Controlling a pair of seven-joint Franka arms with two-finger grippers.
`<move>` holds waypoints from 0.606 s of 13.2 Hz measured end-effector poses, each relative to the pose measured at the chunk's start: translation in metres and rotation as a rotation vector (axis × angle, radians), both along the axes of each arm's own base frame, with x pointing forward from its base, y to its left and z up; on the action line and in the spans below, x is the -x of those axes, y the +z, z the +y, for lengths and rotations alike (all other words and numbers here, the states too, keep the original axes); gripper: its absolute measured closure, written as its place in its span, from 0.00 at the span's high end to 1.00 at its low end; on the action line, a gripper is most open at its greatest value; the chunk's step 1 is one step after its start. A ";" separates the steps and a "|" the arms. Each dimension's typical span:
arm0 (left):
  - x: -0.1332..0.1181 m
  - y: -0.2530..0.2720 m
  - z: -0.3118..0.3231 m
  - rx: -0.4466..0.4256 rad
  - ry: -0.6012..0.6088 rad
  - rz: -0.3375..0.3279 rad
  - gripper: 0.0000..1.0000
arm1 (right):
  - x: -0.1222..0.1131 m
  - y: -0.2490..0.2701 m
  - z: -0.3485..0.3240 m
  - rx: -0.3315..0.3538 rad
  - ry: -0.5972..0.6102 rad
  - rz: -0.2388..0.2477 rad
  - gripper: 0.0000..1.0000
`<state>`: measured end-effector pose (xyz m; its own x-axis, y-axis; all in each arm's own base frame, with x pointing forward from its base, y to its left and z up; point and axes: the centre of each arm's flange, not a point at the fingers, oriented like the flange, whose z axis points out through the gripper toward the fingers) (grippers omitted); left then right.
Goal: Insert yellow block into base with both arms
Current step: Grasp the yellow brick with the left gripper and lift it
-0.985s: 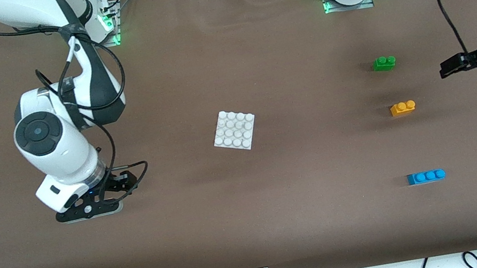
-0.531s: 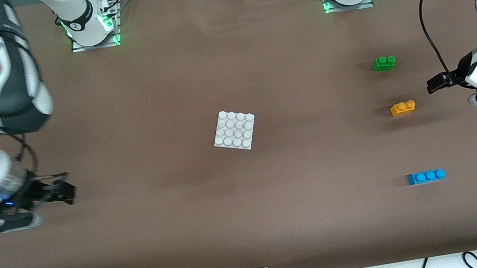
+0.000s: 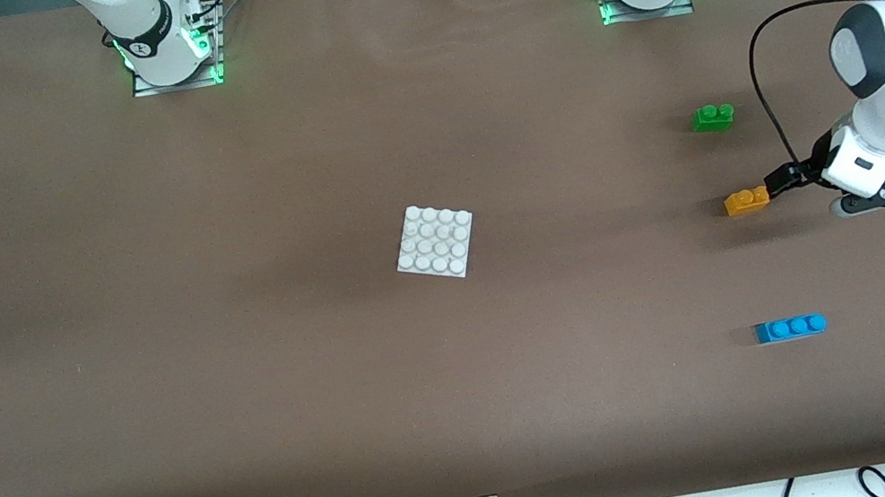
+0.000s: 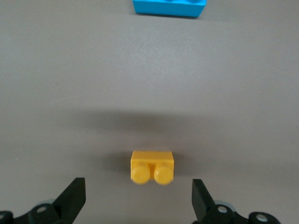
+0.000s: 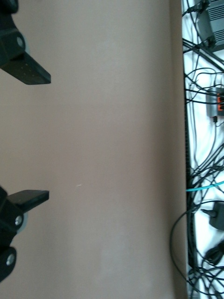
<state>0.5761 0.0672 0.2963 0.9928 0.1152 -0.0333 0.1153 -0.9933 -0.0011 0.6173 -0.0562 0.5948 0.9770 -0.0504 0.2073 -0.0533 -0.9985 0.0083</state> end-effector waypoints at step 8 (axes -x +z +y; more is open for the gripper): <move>0.009 -0.073 -0.005 0.032 0.060 0.033 1.00 | 0.011 -0.013 -0.003 0.008 0.081 0.073 1.00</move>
